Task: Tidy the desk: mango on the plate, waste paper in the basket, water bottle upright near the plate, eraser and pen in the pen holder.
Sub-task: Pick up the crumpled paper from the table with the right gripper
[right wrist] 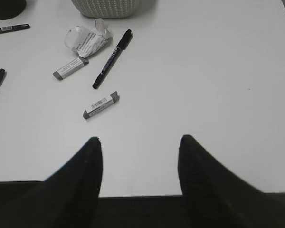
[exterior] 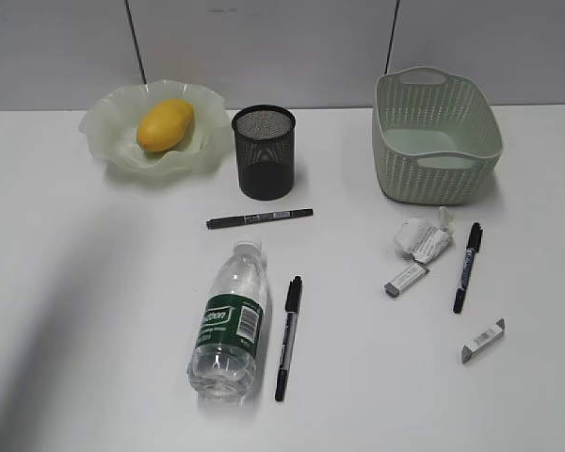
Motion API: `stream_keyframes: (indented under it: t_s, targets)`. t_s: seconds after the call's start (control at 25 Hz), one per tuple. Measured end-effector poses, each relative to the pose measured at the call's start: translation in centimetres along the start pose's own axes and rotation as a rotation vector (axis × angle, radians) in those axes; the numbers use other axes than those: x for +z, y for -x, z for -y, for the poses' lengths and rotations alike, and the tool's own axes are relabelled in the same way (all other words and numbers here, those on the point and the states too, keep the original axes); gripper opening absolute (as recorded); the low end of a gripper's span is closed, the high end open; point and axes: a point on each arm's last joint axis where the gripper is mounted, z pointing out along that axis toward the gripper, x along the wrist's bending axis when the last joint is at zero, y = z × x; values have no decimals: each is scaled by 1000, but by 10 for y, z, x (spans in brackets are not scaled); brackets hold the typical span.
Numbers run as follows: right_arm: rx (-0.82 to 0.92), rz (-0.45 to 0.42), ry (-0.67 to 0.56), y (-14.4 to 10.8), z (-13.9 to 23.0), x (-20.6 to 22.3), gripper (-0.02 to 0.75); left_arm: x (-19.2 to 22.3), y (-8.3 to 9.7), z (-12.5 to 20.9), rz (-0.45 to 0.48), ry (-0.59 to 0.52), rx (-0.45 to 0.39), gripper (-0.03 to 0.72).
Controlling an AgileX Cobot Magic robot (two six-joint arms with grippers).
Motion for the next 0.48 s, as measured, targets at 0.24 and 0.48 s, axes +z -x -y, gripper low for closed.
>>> stream_keyframes:
  t_s: [0.24,0.48]
  targets:
    - [12,-12,-104,-2,-32,-8,492,-35,11,52,-5,32,-12,292]
    - [54,-24,-209,-1,-79,3,502,-72,24,110,-18,119,-37,292]
